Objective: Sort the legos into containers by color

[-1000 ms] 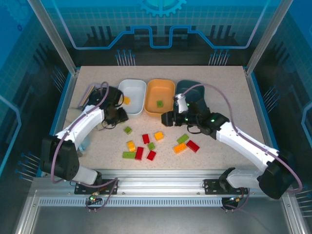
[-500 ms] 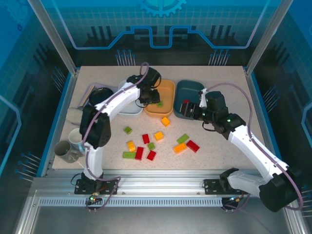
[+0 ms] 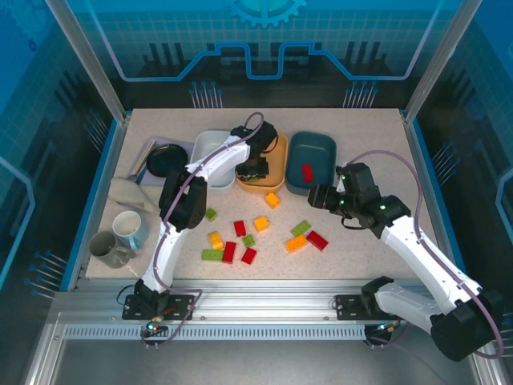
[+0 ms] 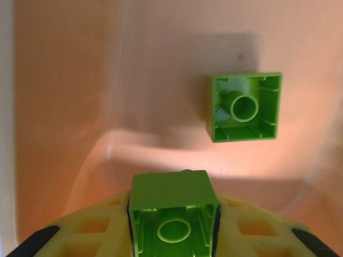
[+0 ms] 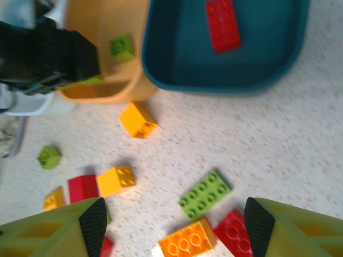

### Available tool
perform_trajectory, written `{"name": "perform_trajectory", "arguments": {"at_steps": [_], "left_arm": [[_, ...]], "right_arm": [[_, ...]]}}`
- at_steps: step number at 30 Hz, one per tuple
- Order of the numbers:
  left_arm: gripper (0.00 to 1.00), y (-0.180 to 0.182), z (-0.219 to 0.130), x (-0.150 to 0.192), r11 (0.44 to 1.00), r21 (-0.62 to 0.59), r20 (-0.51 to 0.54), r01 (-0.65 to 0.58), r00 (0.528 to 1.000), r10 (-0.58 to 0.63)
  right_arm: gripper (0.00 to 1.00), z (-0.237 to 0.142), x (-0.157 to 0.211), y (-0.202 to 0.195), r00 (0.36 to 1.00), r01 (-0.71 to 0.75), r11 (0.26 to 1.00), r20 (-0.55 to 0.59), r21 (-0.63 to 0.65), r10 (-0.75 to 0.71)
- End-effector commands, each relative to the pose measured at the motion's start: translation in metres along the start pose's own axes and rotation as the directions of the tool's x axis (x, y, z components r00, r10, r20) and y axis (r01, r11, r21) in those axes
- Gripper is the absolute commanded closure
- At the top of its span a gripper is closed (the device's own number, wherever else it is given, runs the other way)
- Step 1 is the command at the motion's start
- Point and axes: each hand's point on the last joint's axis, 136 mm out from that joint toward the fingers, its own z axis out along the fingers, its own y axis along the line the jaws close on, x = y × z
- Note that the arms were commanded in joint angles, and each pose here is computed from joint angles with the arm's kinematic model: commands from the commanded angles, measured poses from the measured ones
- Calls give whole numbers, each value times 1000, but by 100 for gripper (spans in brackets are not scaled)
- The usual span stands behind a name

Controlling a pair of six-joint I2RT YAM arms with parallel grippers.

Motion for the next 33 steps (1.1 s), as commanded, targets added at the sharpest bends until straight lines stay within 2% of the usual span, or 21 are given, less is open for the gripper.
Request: {"name": "perform_trajectory", "arguments": {"at_steps": [1, 6, 10, 13, 20, 22, 24, 27, 33], "left_arm": [[64, 2, 3, 8, 999, -46, -23, -22, 1000, 21], [49, -5, -1, 9, 999, -32, -17, -26, 1000, 26], [42, -12, -20, 2, 1000, -2, 23, -29, 999, 29], [38, -17, -43, -5, 999, 33, 68, -25, 997, 23], [33, -26, -118, -6, 985, 170, 185, 1, 982, -33], [32, -25, -136, 2, 974, 226, 195, 9, 979, -55], [30, -22, -153, 15, 958, 285, 202, 15, 977, -75], [26, -15, -166, 42, 936, 351, 194, 13, 977, -86], [26, 10, -174, 100, 885, 465, 146, 41, 982, -122]], "right_arm": [[29, 9, 31, -36, 986, -79, 983, -130, 167, 102], [29, 17, 56, -54, 954, -158, 950, -207, 269, 217], [27, 19, 70, -65, 926, -206, 917, -236, 343, 296], [22, 22, 79, -69, 903, -232, 894, -257, 383, 344], [23, 28, 95, -63, 862, -294, 868, -282, 400, 422], [19, 29, 102, -62, 852, -297, 858, -289, 419, 437], [10, 34, 111, -63, 834, -306, 843, -302, 443, 461], [2, 44, 117, -58, 816, -323, 843, -324, 430, 478], [1, 54, 121, -70, 796, -347, 810, -309, 473, 521]]}}
